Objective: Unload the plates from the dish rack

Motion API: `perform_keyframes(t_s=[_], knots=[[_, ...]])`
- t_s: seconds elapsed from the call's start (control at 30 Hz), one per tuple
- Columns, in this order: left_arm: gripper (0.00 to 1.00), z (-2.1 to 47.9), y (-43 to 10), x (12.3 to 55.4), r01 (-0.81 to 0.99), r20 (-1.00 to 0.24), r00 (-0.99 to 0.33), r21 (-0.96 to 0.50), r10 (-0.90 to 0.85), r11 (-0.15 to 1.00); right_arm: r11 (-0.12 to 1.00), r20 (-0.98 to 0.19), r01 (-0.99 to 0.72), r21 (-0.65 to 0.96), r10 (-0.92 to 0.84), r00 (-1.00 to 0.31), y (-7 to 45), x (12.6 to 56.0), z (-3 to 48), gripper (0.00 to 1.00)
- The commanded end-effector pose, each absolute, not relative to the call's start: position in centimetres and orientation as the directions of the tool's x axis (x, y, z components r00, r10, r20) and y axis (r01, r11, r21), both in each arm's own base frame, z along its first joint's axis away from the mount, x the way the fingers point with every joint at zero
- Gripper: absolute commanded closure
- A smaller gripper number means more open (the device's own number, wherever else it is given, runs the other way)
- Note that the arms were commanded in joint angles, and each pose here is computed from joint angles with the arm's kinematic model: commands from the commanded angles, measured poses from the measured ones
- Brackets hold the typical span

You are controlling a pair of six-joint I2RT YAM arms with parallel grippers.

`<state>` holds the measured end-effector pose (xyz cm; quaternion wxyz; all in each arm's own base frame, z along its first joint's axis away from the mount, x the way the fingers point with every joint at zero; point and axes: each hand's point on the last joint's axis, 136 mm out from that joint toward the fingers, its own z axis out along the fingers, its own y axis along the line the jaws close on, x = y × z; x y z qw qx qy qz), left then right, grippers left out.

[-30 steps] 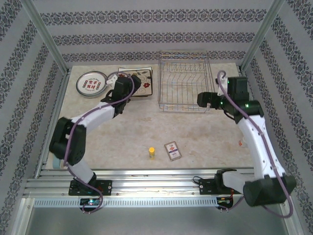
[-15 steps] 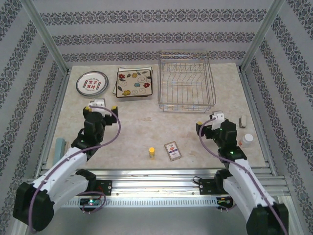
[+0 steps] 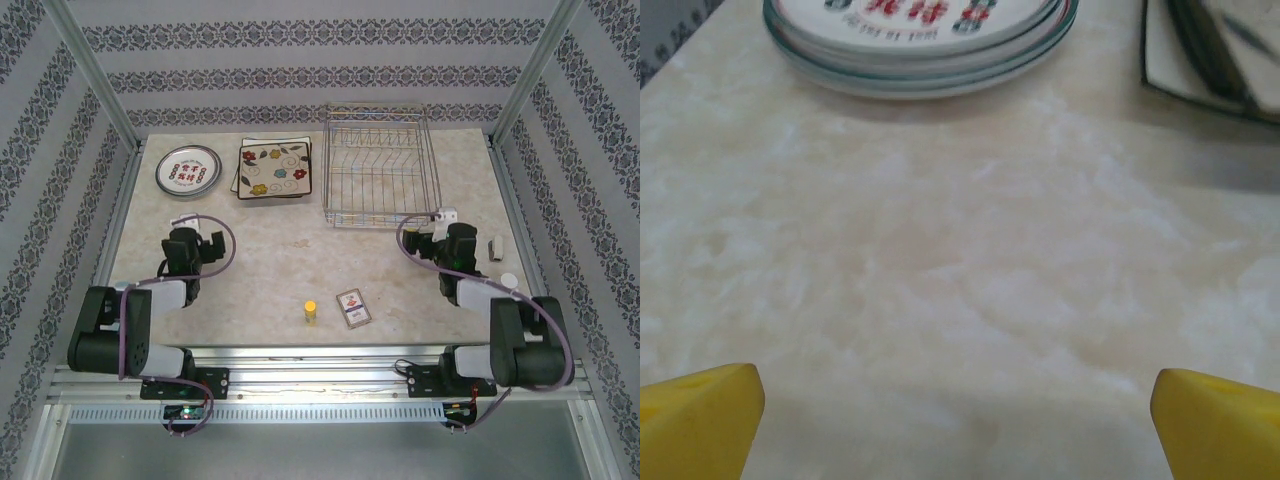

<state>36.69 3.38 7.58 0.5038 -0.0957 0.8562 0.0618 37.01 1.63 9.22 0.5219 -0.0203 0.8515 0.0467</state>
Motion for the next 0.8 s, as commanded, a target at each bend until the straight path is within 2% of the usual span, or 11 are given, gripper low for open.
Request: perform_keyframes(t_s=[0.0,0.03,0.1,0.2,0.27,0.33,0.4,0.63,0.77], knots=[[0.01,11.3,3.9,39.0,-0.212,-0.950,-0.301,-0.013,-0.078,0.977,0.996,-0.941,-0.080,0.047,0.018,-0.339,1.2,39.8,10.4,0.02],[0.00,10.7,4.2,39.2,-0.209,-0.949,-0.302,-0.032,-0.096,0.977,0.996,-0.958,-0.063,0.059,0.039,-0.283,1.0,40.0,10.7,0.02],[0.00,10.0,3.2,39.3,-0.155,-0.939,-0.336,-0.022,-0.073,0.988,0.998,-0.946,-0.023,0.061,0.051,-0.320,0.2,39.6,10.4,0.02],[0.01,9.3,2.6,39.6,-0.123,-0.961,-0.272,-0.014,-0.047,0.992,0.998,-0.950,-0.022,0.052,0.043,-0.308,0.3,39.8,10.5,0.02],[0.00,8.8,2.6,39.5,-0.132,-0.936,-0.346,-0.011,-0.057,0.991,0.999,-0.948,-0.021,0.047,0.038,-0.316,0.3,39.8,10.5,0.02],[0.00,9.0,2.5,39.6,-0.127,-0.954,-0.298,-0.004,-0.041,0.992,0.999,-0.948,-0.022,0.047,0.037,-0.317,0.4,39.8,10.4,0.02],[0.00,8.9,2.7,39.4,-0.144,-0.946,-0.319,-0.006,-0.052,0.990,0.999,-0.948,-0.022,0.046,0.037,-0.315,0.4,39.7,10.5,0.02],[0.00,9.4,2.6,38.7,-0.133,-0.964,-0.262,-0.010,-0.045,0.991,0.999,-0.947,-0.020,0.042,0.034,-0.319,0.4,39.8,10.4,0.02],[0.00,8.9,2.2,39.3,-0.108,-0.953,-0.302,-0.004,-0.037,0.994,0.999,-0.948,-0.019,0.036,0.028,-0.318,0.4,39.8,10.4,0.02]])
